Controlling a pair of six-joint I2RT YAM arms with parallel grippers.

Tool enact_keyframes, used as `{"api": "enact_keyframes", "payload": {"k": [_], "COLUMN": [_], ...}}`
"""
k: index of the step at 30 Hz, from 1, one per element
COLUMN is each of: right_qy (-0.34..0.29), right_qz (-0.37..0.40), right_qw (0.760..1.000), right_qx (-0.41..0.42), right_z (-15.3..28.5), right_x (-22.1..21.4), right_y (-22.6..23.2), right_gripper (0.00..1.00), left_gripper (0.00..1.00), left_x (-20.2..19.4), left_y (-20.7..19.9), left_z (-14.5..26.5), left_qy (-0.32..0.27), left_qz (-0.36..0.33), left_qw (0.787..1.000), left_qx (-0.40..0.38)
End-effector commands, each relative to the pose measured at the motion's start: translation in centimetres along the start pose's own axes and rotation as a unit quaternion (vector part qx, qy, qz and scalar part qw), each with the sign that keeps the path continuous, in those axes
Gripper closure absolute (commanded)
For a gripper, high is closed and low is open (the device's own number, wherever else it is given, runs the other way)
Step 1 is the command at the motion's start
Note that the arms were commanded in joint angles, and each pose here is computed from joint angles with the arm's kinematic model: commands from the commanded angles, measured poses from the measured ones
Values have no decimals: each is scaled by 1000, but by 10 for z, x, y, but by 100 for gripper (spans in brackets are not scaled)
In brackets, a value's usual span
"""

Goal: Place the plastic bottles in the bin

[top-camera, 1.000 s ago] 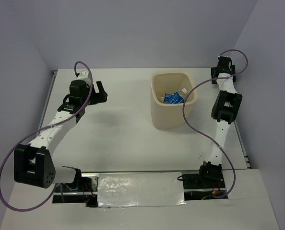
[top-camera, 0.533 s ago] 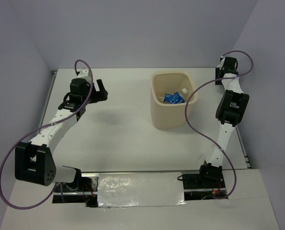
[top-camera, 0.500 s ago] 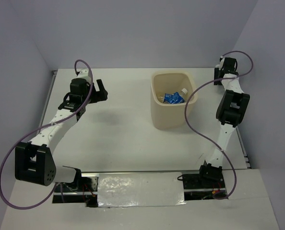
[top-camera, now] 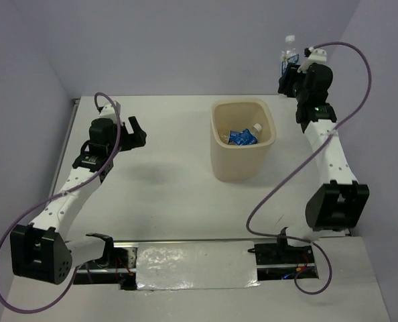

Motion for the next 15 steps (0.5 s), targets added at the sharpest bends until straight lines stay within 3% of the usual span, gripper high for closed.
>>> {"api": "enact_keyframes", "payload": {"k": [1, 6, 9, 14, 15], "right_qy": [-110, -93, -66, 29, 41], "right_qz": [-28, 18, -20, -71, -71], "right_qw": [993, 993, 996, 990, 989], "right_qx": [7, 71, 60, 122, 122], "right_z": [38, 86, 104, 118, 121], "right_x": [39, 32, 18, -45, -52], "right_y": [24, 83, 89, 95, 93], "right_gripper": [67, 59, 54, 47, 40], "left_gripper": [1, 1, 1, 1, 1], "left_x": [1, -9, -13, -14, -15], "left_y": [-2, 2, 4, 6, 7], "left_z": [11, 14, 15, 15, 15], "left_qy": [-20, -7, -3, 8, 9], "left_qz": [11, 19, 30, 25, 25], "left_qw": [1000, 1000, 999, 999, 999], "left_qx": [-15, 3, 23, 39, 42]}}
Point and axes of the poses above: each gripper's point midway between its finger pads, its own z axis back along the fingers, its own y axis along the line the jaws close on, x = y × z, the point moved 10 cm from there along z, back along the fingers, and after that the axes turned 14 degrees about -z, right-handed, at the moved point
